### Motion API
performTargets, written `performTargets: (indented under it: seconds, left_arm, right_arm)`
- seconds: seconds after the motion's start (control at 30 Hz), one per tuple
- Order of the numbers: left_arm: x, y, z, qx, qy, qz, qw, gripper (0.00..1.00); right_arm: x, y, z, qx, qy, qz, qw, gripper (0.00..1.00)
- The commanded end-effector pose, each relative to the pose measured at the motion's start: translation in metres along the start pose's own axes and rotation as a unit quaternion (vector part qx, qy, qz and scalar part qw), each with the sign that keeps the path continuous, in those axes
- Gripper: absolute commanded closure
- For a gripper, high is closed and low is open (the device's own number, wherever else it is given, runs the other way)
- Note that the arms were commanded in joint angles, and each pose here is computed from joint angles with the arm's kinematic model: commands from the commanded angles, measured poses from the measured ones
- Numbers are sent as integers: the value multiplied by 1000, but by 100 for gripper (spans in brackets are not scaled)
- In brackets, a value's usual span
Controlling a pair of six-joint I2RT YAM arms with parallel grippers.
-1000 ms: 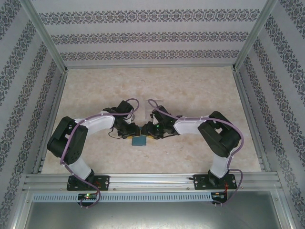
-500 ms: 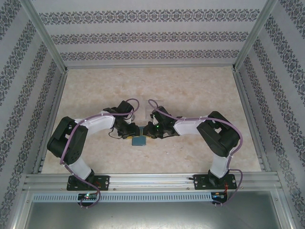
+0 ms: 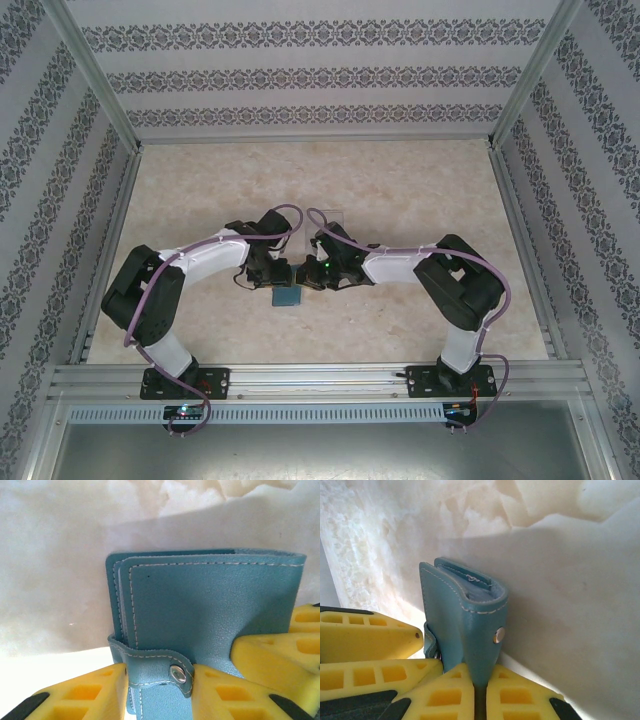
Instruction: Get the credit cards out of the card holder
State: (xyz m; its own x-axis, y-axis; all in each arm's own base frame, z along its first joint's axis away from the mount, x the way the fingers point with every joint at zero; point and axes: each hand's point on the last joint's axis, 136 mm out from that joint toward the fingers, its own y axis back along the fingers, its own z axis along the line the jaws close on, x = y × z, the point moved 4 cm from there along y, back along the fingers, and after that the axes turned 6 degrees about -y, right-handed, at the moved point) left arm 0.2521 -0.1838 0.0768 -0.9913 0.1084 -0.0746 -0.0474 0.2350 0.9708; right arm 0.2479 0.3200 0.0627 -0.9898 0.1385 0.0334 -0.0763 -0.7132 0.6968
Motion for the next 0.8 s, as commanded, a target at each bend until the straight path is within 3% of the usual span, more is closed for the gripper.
performTargets:
  seconds: [0.0,0.3,0.47,0.77]
  left_arm:
    - [10,14,26,-91,-3,10,996,63]
    - [9,21,30,-109,-8,10,994,66]
    - [7,20,23,-81,-4,0,997,68]
    - [2,11,16,-12,17,-19,1000,75]
  right_arm:
    - [6,6,-22,66,-4,-2,998,100]
    - [5,11,-22,79,2,-3,997,100]
    - [5,14,-20,81,6,-6,997,100]
    - [5,23,-20,101,17,-14,995,81]
